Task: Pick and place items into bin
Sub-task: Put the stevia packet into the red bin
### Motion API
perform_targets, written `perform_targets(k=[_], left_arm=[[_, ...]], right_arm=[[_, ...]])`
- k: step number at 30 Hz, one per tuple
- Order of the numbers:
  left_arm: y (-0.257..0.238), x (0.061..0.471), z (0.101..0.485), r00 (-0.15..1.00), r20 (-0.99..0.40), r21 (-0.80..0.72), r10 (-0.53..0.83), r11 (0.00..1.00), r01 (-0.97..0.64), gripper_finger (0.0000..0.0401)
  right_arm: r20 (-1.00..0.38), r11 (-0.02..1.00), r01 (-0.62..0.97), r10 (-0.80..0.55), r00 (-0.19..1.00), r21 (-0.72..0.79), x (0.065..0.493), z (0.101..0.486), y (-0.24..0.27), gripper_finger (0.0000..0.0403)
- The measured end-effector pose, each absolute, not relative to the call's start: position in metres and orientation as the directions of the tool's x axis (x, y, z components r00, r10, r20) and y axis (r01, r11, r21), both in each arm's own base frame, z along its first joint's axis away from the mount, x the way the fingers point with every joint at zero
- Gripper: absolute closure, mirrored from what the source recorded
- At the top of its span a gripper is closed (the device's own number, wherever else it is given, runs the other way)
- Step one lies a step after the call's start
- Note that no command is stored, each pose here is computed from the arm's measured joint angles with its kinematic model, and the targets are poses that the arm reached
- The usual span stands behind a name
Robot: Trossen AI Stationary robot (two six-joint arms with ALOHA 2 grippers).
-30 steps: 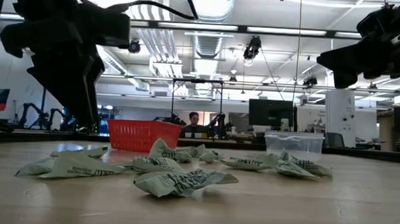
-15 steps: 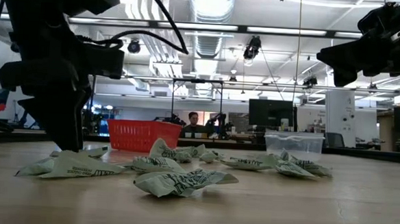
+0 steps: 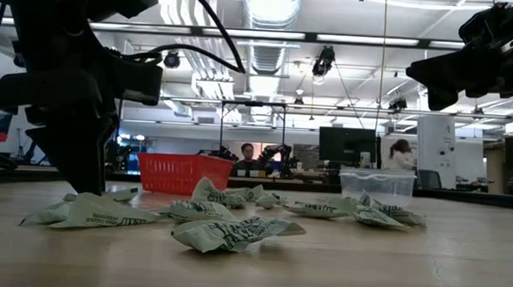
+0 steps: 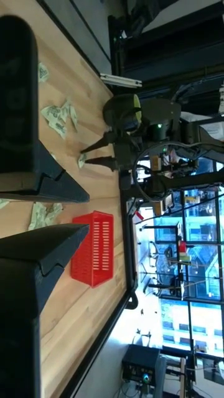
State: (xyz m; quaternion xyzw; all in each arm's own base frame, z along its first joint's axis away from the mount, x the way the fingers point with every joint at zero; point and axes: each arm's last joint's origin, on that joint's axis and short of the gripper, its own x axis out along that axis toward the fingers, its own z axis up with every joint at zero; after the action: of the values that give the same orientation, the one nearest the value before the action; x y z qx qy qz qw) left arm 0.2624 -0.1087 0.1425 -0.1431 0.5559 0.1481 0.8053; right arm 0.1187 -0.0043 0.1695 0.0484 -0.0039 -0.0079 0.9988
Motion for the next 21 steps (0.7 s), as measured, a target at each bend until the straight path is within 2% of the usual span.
perform_targets(k=[7, 14, 21], left_arm=[[-0.11, 0.265, 0.151, 0.363, -0.93, -0.068, 0.065, 0.937, -0.342, 0.0391], [-0.112, 0.273, 0.166, 0.396, -0.915, -0.026, 0.074, 0.97, -0.243, 0.0396], [-0.094, 0.276, 0.198, 0.466, -0.83, 0.205, 0.306, 0.945, -0.255, 0.0396]], right_arm=[[0.007, 0.995, 0.015, -0.016, 1.0, 0.097, 0.119, 0.17, -0.004, 0.0346], [0.007, 0.995, 0.016, -0.016, 1.0, 0.097, 0.119, 0.17, -0.004, 0.0346], [0.009, 0.995, 0.015, -0.016, 1.0, 0.096, 0.119, 0.17, -0.004, 0.0346]])
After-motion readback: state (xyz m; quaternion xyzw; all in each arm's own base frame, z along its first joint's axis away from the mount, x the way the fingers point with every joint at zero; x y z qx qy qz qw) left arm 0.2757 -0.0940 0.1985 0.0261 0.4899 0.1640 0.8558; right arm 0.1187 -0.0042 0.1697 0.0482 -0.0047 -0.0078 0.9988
